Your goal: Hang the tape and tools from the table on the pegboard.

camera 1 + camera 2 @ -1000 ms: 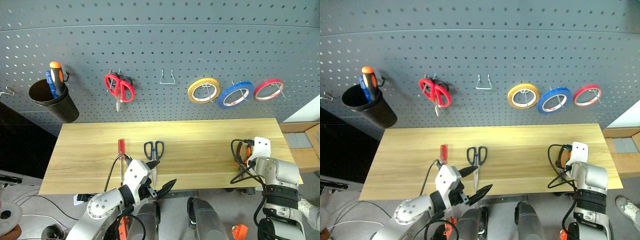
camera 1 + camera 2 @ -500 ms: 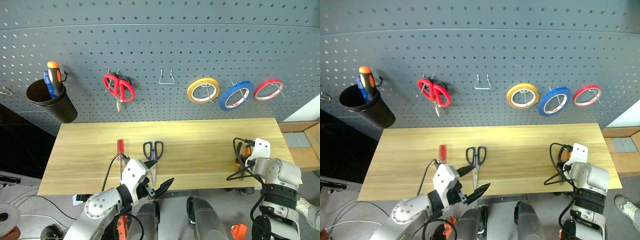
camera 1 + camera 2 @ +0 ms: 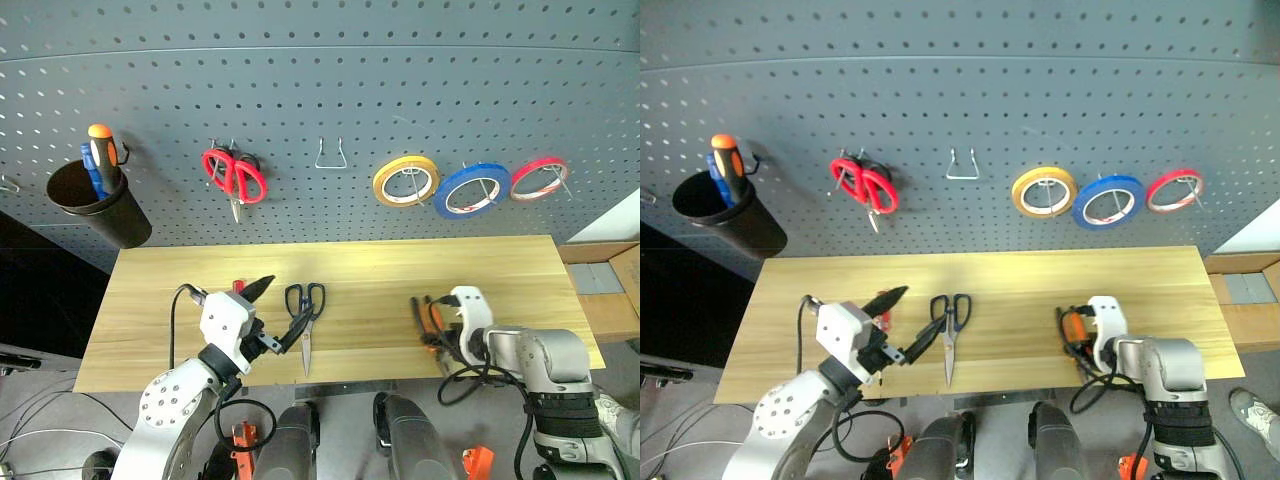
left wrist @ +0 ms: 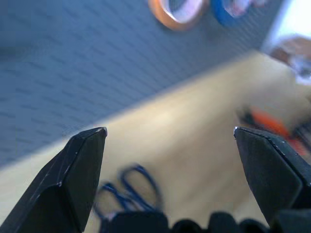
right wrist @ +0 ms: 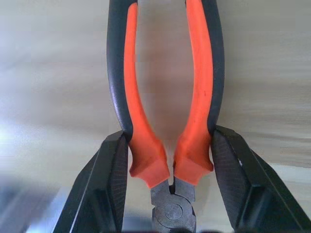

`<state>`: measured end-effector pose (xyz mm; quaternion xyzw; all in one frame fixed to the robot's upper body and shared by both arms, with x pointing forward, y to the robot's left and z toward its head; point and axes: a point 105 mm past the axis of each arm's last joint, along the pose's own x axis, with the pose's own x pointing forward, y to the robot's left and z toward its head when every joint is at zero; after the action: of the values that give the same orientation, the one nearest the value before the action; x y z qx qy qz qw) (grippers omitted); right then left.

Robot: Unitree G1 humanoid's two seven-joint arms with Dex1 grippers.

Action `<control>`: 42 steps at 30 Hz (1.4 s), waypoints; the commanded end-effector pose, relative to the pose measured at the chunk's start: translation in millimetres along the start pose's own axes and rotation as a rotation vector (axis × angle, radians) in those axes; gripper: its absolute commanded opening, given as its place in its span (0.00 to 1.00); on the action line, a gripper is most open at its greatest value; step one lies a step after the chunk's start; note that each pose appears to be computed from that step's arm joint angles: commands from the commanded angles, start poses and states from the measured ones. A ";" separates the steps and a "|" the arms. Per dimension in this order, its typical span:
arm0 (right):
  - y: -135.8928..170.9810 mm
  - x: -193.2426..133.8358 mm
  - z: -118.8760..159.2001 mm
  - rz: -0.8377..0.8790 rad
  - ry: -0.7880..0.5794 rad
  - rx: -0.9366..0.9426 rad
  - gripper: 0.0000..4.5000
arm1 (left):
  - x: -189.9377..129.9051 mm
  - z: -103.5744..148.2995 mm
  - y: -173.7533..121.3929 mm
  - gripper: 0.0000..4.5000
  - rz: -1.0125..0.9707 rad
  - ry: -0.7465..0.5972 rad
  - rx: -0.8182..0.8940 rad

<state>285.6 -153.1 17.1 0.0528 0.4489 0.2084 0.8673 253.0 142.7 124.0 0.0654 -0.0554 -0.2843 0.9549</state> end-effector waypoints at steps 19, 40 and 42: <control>190.2 -147.4 180.9 0.818 -1.054 -0.541 0.44 | -7.3 5.9 22.1 1.00 0.154 -0.098 0.080; 202.7 -140.9 252.7 0.367 -1.495 -0.658 0.44 | 4.0 5.3 8.6 1.00 0.162 -0.126 0.057; 203.0 -134.0 250.9 0.367 -1.483 -0.668 0.44 | 4.1 5.4 7.7 1.00 0.162 -0.125 0.056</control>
<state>366.6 -3.5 305.2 -0.0048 -0.2941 0.3754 0.8790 263.1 150.7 121.8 0.0659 -0.1085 -0.2069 0.9701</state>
